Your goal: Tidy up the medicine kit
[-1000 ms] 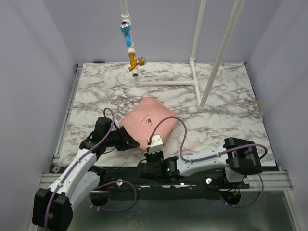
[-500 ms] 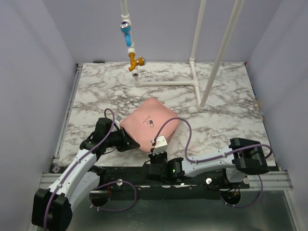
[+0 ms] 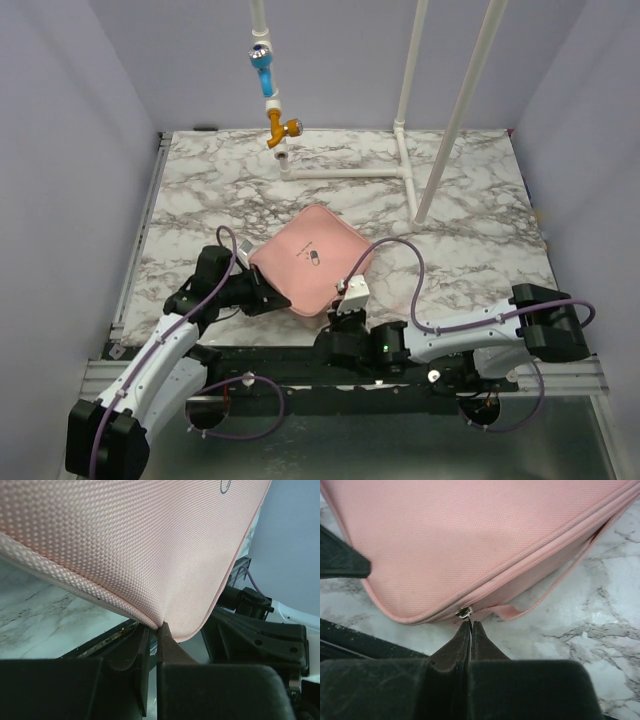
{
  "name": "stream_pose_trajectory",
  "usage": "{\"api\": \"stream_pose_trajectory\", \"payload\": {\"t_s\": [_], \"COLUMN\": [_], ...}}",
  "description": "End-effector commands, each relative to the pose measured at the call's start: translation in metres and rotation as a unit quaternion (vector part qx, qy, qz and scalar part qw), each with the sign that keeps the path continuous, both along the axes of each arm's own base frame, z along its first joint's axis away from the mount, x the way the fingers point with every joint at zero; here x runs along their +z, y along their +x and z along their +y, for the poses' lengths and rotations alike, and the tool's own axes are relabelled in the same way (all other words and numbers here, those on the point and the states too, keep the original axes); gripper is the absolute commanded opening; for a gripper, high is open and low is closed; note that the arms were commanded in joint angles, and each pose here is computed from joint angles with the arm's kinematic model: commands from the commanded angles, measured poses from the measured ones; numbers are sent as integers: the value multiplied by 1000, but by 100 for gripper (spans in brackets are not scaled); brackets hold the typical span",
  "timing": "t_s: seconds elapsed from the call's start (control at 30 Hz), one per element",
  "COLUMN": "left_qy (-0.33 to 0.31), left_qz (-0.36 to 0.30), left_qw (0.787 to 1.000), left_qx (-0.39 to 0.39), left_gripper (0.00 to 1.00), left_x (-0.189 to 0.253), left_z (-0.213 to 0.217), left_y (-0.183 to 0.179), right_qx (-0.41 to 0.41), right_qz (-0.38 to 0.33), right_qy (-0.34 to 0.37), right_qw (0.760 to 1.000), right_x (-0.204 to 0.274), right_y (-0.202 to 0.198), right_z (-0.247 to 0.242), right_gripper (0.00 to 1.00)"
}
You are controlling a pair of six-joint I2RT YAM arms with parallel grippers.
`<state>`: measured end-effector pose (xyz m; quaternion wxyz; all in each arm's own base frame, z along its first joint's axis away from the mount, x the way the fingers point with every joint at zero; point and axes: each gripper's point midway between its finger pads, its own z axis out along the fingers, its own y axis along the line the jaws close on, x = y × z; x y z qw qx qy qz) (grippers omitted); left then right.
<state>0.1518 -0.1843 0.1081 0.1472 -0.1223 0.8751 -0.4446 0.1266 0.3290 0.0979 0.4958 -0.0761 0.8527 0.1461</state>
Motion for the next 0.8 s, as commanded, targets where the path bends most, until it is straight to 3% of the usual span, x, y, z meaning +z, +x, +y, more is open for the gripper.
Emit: {"api": "stream_pose_trajectory", "payload": {"t_s": [0.0, 0.77], "left_qy": [12, -8], "left_qz": [-38, -50], "left_qw": [999, 998], "left_qx": [-18, -45], "left_gripper": [0, 0], "left_x": [4, 13], "left_z": [4, 5], "left_y": [-3, -27], "right_qx": [-51, -124], "right_qz": [-66, -48], "right_qy": [-72, -77], "right_qw": [994, 988], "right_x": [6, 7], "right_y": [35, 160], "right_z": [-49, -122], "right_gripper": [1, 1]}}
